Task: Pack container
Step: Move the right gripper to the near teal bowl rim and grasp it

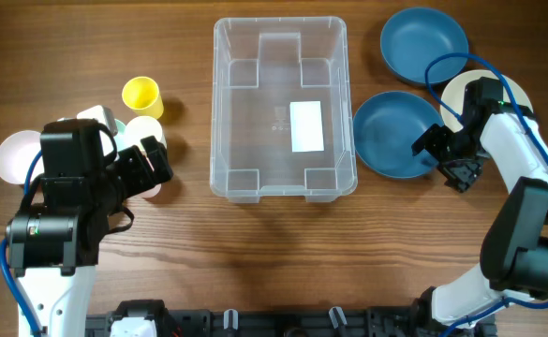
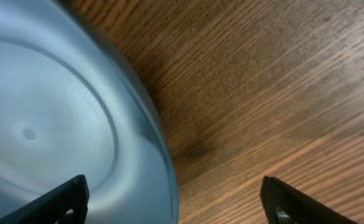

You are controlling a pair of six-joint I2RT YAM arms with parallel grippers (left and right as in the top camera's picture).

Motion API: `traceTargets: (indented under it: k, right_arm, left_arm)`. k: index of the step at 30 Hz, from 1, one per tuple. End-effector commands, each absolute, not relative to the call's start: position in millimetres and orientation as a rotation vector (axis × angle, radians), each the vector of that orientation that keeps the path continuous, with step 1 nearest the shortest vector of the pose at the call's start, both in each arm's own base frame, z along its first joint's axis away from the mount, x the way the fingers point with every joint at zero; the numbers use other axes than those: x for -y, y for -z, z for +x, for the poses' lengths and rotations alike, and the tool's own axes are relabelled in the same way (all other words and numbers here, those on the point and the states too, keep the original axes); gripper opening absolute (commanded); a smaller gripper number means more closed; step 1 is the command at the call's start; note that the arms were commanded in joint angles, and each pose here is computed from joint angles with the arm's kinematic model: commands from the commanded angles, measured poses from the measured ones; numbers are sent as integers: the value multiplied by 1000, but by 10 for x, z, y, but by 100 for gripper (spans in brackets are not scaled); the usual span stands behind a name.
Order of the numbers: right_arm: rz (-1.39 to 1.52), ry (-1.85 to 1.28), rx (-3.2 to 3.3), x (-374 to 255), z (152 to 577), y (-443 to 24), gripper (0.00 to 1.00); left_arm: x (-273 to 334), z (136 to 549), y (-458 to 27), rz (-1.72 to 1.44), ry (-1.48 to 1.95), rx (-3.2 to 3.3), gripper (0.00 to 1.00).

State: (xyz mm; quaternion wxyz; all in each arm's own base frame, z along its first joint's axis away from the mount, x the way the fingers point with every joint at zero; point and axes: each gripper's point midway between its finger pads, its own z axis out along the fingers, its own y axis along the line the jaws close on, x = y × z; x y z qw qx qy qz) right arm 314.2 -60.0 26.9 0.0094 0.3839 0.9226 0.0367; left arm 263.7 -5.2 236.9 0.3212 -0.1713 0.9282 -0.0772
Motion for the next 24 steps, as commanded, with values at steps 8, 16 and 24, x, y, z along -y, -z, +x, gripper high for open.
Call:
traceTargets:
  k: [8, 16, 24]
  right_arm:
    - [1210, -100, -2850, 654, 3223, -249, 21]
    - [1190, -92, -2894, 635, 3141, -243, 12]
    - [1193, -90, -2899, 632, 3127, -242, 4]
  left_arm:
    - [24, 2641, -2430, -479, 202, -2422, 100]
    - [24, 2633, -2424, -480, 201, -2426, 100]
    - [23, 2634, -2425, -480, 201, -2425, 100]
